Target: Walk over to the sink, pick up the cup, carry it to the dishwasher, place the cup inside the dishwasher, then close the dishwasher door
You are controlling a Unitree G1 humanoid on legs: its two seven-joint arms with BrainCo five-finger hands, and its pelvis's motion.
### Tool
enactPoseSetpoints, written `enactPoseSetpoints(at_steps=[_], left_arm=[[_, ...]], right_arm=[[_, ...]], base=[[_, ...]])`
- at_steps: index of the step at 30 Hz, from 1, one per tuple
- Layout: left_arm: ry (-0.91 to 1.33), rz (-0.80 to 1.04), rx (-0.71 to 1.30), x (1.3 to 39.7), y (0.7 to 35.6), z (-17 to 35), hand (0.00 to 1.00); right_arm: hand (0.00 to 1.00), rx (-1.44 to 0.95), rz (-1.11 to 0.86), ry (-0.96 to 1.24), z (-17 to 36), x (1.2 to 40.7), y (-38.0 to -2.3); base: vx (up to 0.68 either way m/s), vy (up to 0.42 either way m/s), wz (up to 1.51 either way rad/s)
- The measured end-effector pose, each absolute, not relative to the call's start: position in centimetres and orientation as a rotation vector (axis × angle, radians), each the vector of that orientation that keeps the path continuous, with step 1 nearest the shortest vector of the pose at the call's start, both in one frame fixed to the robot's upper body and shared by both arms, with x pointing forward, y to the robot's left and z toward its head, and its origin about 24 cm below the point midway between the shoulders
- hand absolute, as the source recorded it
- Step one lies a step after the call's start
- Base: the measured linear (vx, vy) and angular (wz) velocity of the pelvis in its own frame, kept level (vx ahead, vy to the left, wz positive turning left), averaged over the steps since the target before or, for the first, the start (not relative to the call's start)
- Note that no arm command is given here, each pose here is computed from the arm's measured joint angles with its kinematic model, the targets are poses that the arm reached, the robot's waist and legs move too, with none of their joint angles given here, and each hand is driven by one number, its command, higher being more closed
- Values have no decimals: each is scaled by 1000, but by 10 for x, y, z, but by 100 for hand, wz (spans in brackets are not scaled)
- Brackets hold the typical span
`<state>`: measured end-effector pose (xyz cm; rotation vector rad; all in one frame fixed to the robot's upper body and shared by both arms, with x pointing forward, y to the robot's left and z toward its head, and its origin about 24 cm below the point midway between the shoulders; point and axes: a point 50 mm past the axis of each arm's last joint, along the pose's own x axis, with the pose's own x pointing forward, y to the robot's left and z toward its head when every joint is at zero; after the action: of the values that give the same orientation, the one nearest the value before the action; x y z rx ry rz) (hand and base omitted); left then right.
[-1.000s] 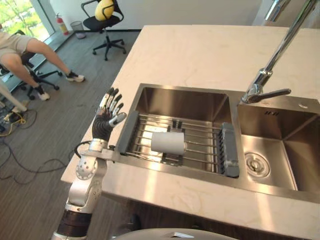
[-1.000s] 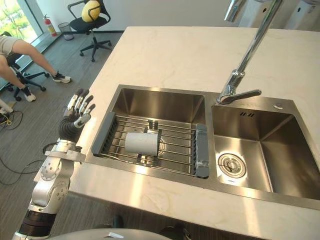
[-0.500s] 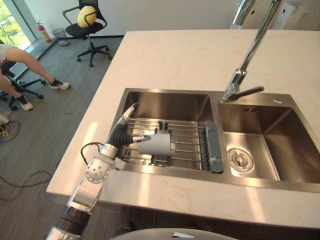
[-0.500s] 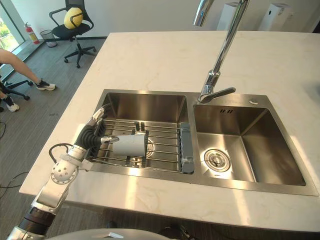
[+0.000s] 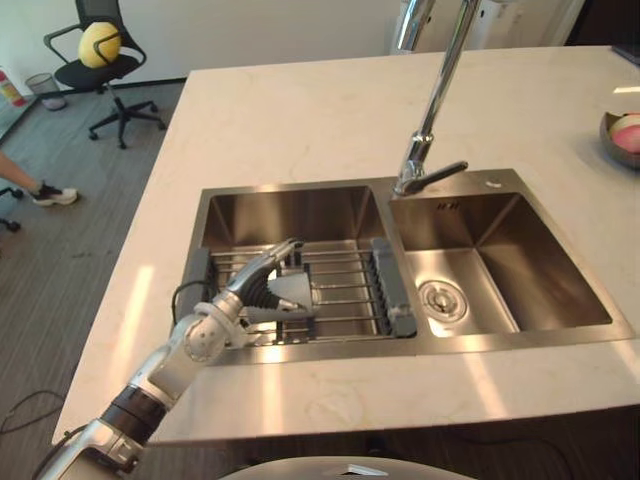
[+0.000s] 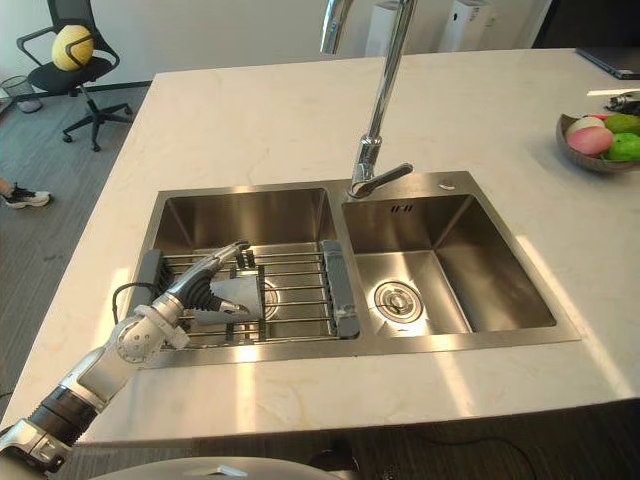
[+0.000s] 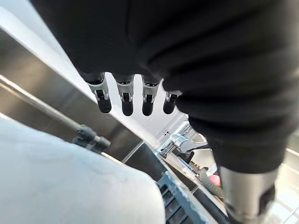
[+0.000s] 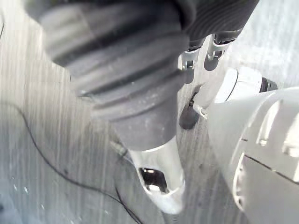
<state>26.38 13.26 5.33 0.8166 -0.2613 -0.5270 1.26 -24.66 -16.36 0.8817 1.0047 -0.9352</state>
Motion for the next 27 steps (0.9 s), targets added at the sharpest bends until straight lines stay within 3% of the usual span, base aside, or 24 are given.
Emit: enactPoseSetpoints(at_steps=[8,18,19,27], left_arm=[[-51,-589,973,268,155,23,0],[-26,-693,1066,271,146,19,0],[-19,-694,1073,271,146,18,100],[-20,-719,1153,272,143,15,100]], right_arm=[[0,937,-966,930,-161,11,-253],[0,927,-945,936,-161,14,-252],[0,926,-941,931,-161,16,-252],[0,888,-914,934,-160,20,-256]], base=[[-6,-11,-9],[-6,-5,0],[0,0,0],[-20,-13,8]])
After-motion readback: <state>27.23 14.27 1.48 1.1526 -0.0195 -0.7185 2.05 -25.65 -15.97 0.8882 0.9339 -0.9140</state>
